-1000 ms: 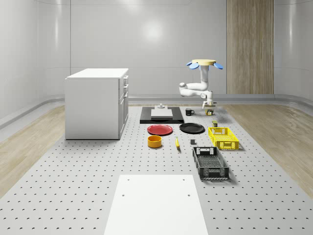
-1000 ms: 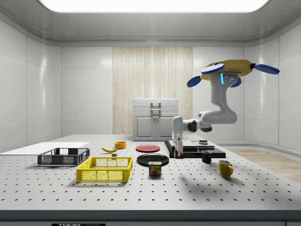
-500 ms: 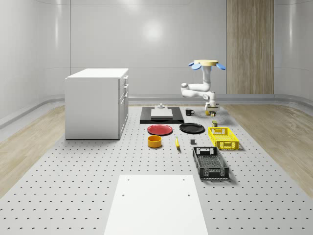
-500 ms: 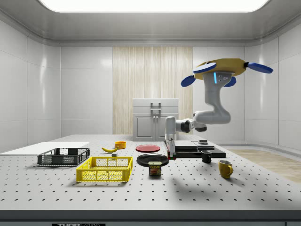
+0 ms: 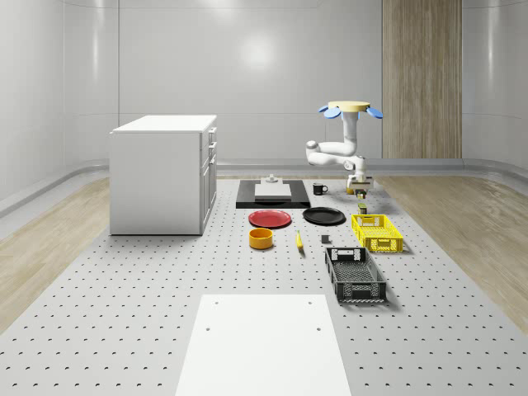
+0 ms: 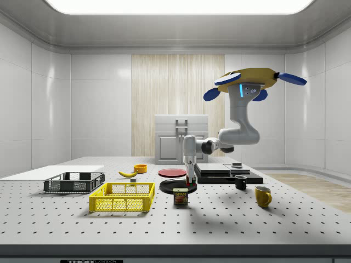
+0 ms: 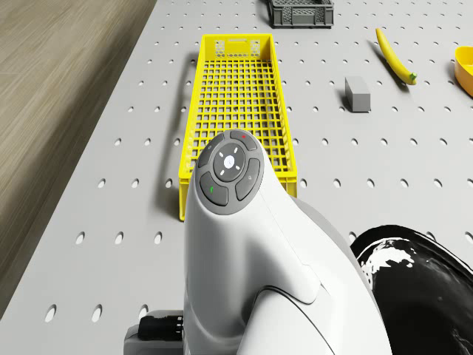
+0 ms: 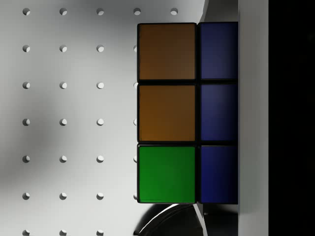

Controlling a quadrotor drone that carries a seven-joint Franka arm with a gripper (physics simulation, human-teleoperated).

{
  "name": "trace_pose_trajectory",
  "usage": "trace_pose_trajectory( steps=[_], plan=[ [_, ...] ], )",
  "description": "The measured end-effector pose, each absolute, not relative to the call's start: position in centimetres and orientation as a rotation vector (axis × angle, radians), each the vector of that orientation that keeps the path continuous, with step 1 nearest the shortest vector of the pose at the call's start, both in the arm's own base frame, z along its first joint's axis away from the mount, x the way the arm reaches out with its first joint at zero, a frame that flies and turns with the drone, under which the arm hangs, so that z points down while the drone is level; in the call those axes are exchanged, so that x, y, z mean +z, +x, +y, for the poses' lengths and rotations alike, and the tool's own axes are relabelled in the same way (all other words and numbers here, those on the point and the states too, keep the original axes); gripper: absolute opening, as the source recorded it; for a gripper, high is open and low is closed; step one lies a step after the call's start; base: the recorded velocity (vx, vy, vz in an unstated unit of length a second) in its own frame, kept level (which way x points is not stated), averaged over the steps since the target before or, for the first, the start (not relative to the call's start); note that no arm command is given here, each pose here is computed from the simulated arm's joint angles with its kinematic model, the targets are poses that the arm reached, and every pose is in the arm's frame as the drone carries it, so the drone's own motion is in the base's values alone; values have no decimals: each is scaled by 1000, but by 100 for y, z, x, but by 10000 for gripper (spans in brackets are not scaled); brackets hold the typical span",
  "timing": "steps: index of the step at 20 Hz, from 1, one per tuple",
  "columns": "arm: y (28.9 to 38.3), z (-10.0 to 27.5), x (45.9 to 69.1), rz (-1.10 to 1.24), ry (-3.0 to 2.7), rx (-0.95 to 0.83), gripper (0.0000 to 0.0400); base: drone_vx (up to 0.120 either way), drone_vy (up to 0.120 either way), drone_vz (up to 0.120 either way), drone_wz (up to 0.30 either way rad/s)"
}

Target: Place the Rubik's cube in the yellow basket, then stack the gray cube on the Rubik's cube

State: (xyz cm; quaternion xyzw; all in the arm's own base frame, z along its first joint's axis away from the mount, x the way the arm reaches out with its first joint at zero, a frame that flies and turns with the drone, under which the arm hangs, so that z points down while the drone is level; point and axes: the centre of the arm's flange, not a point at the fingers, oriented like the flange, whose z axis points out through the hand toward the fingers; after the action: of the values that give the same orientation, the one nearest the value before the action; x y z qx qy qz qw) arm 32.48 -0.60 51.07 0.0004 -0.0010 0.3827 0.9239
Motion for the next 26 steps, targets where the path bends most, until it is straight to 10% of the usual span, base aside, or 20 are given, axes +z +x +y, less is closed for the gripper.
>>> trace_pose_trajectory(
  steps=[26],
  plan=[
    [3248,-60,5107,-2,1,786,325,120,0,0,0]
  ],
)
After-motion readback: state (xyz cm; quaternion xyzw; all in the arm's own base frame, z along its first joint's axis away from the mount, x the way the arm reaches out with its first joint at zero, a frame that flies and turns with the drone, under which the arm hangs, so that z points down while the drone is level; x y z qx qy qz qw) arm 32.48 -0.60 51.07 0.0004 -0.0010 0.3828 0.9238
